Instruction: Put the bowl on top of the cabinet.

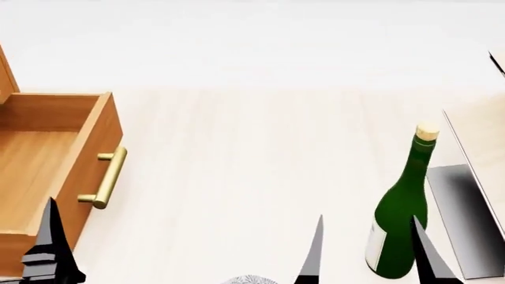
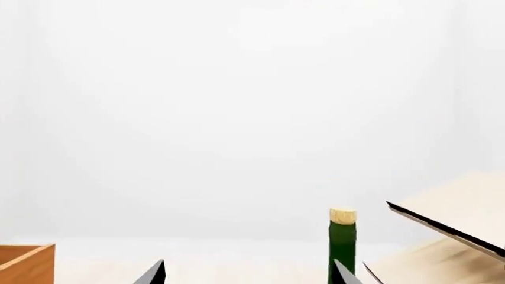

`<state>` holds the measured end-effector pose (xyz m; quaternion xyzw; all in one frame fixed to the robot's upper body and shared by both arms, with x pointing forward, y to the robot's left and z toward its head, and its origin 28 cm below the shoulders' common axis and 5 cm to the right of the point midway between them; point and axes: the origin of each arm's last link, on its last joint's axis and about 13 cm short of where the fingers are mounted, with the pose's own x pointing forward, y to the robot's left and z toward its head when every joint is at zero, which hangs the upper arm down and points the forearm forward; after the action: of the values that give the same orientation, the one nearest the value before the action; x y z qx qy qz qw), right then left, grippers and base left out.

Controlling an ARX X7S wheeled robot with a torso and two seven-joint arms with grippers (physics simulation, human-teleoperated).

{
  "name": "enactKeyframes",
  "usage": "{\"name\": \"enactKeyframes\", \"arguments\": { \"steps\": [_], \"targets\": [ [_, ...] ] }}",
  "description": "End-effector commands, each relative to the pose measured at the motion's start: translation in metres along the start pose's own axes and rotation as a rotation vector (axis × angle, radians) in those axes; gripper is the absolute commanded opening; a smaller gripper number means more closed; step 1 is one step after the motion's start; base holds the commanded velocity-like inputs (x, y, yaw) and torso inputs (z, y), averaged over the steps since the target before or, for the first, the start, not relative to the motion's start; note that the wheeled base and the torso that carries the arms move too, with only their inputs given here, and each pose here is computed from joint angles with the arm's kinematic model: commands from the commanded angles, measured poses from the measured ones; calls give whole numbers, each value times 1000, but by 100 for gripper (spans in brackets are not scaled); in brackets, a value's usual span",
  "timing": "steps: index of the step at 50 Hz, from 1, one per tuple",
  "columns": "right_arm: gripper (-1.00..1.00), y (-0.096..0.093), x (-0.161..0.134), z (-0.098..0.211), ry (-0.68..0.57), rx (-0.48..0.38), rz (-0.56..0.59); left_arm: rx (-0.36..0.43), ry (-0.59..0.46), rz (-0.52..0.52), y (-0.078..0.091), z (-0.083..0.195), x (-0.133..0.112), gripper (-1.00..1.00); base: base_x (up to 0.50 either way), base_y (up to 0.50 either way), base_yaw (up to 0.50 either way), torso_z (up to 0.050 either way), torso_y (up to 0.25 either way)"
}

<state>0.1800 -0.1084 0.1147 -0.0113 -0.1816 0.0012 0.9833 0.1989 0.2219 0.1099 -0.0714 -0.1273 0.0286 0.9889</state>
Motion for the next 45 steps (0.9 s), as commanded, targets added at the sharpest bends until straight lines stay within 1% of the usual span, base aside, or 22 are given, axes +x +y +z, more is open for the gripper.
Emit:
{"name": "enactKeyframes", "arguments": {
  "steps": [1, 16, 24, 26, 34, 45],
  "targets": [
    [100, -2, -3, 8, -31, -1, 0, -3, -14, -1, 1, 4, -1, 100, 500, 0, 0, 0, 18],
    [100, -4, -5, 11, -54, -2, -5, 9, -24, 4, 1, 4, 0, 100, 500, 0, 0, 0, 0],
    [100, -4, -5, 10, -64, 1, -22, -8, -30, -23, 1, 5, -1, 100, 500, 0, 0, 0, 0],
    [100, -3, -6, 9, -66, -11, -18, -48, -46, -53, 2, 6, -3, 100, 424, 0, 0, 40, 0],
    [100, -2, -7, 10, -80, -12, -25, -49, -33, -41, 3, 5, -2, 100, 226, 0, 0, 50, 0],
    [100, -2, -7, 10, -88, -10, -26, -57, -25, -38, 3, 5, -3, 100, 39, 0, 0, 50, 0]
  ]
}}
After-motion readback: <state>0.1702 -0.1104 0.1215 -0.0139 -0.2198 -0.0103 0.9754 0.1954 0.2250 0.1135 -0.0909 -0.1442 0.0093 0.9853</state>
